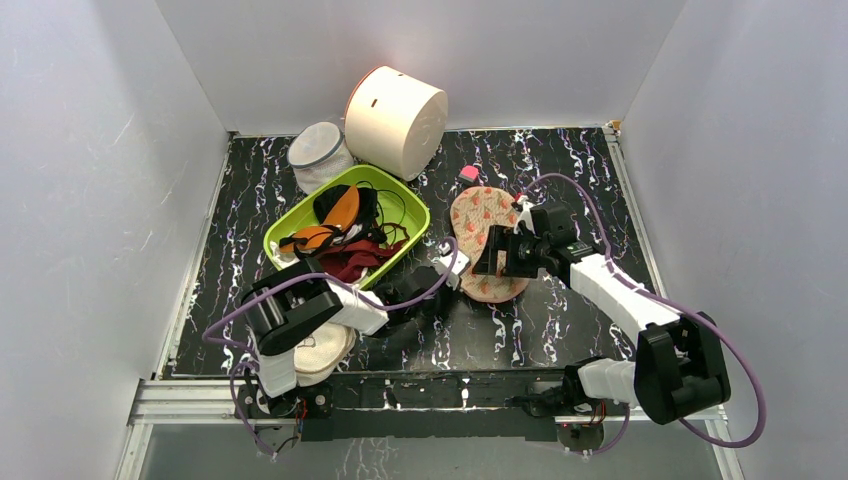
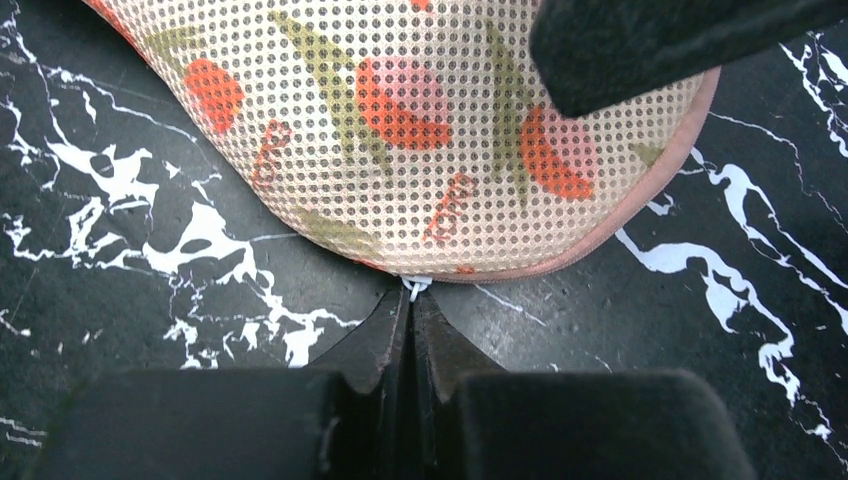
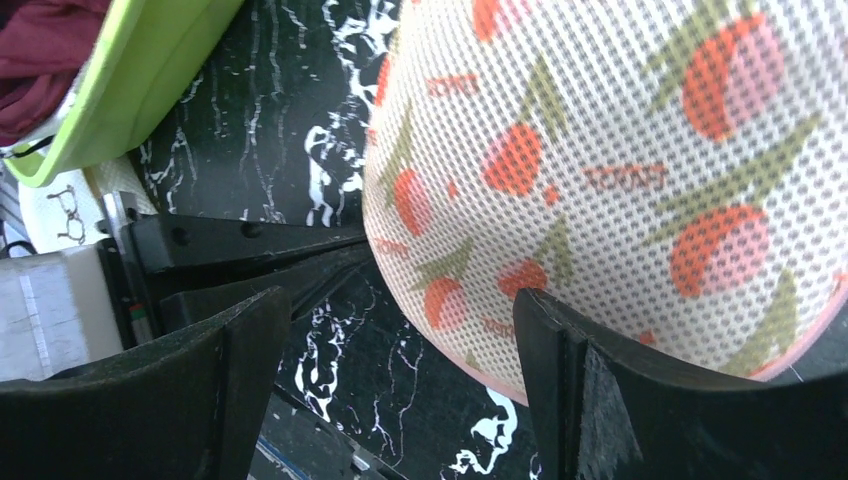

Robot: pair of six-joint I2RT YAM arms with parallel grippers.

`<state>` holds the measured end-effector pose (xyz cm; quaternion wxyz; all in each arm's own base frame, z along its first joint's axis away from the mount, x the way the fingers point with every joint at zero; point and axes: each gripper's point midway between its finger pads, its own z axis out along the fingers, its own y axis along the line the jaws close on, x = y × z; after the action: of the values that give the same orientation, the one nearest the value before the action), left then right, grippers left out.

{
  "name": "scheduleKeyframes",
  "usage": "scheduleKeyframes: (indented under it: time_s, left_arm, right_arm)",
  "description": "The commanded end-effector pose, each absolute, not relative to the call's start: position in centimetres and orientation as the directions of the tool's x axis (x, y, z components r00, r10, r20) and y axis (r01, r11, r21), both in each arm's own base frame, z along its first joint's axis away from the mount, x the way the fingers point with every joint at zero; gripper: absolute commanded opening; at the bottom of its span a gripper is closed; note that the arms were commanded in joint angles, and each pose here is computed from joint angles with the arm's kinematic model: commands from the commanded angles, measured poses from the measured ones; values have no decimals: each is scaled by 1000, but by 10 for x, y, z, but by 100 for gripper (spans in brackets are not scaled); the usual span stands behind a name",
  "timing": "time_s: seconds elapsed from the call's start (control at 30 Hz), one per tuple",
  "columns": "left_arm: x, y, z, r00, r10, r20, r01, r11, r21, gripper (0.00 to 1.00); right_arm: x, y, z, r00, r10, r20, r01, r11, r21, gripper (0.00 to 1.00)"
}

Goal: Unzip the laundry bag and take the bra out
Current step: Unzip the laundry bag at the center of the board.

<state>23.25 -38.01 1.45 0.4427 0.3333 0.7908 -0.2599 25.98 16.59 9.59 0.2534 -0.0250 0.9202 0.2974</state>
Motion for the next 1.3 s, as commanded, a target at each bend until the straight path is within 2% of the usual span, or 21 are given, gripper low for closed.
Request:
scheduleKeyframes:
  time_s: [0.0,0.07,0.2,0.3,0.43,0.5,0.67,0.87,1.1,1.27]
  left_arm:
    - [217,-365,12,-447,307,-840,743,651,-157,0]
    - [216,-363,16,-454,291,-842,735,657,-170,0]
    - [213,-359,13,-471,290,-833,728,661,-182,0]
    - [211,-357,10,-482,293,-826,725,663,-188,0]
    - [210,-356,10,-487,287,-825,721,666,-194,0]
    - [209,-356,10,-491,288,-822,721,664,-198,0]
    - [206,-356,7,-509,291,-810,718,663,-213,0]
    - [199,-353,2,-564,287,-774,691,678,-252,0]
    - [183,-363,3,-652,252,-715,657,659,-367,0]
    - [165,-389,18,-641,273,-717,696,601,-393,0]
  right_arm:
    - [275,191,130,-817,40,-575,-345,765,544,80]
    - [272,202,125,-839,16,-544,-359,735,575,79]
    - [277,222,118,-868,50,-494,-336,674,658,63]
    - [288,225,107,-866,69,-496,-313,698,644,57]
    - [297,231,89,-873,78,-482,-290,711,641,42]
    - [299,233,78,-878,101,-467,-263,714,649,37]
    - [308,228,57,-859,220,-461,-169,729,663,32]
    - [322,214,46,-807,349,-476,-58,755,653,32]
    - [329,213,50,-767,439,-468,-10,722,692,30]
    - [328,219,46,-778,442,-447,-6,705,709,28]
